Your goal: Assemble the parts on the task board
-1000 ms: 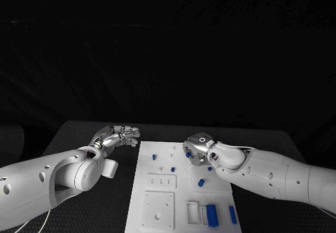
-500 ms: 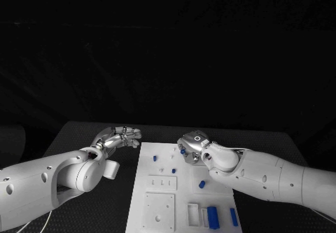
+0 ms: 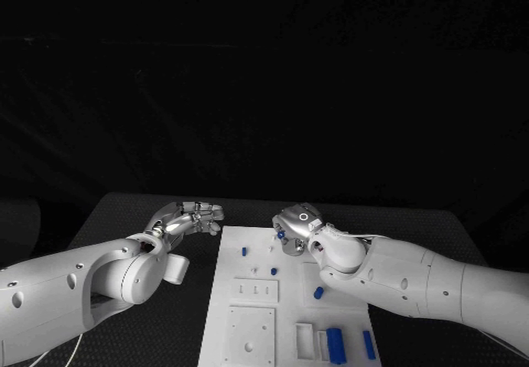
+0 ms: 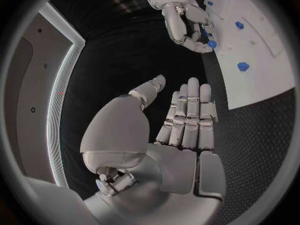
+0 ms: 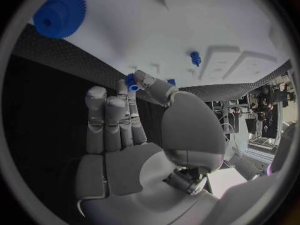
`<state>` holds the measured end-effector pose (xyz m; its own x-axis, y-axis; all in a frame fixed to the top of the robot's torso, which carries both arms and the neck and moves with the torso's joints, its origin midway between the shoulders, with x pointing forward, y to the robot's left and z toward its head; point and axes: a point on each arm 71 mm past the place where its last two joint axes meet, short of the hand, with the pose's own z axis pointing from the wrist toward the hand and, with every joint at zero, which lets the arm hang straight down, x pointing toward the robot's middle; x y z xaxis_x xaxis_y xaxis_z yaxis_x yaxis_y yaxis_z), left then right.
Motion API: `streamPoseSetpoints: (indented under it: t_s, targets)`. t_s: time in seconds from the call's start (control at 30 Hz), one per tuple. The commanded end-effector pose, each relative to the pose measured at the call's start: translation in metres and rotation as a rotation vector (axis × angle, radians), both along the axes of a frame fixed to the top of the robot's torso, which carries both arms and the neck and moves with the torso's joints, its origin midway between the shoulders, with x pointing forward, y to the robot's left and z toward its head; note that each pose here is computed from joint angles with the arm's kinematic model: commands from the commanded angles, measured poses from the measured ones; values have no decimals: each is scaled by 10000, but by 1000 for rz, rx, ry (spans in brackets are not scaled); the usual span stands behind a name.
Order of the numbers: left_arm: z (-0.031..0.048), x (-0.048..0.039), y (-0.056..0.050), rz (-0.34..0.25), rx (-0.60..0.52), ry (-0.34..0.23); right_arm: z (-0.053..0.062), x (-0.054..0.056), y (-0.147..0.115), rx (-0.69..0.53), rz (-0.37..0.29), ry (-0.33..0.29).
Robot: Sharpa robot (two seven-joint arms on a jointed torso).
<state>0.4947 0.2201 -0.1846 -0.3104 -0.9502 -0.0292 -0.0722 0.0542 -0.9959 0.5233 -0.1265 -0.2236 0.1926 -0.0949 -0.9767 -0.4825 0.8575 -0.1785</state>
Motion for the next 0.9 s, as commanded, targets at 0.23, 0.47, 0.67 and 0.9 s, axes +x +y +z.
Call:
streamPoseSetpoints:
  t_s: [0.23,0.47,0.67,0.9]
  targets:
    - [71,1,-51,-25,-12,-16,-6,19,80,-18,-4,-12]
    - [115,6,-42,-25,-9,-29,-10,38,72,-22,-13,-15]
    - [120,16,-61,-26,-7,-32,-5,26,109,-21,-5,-15]
    - [113,33,-88,-28,-9,-29,1,-8,155,-19,9,-9]
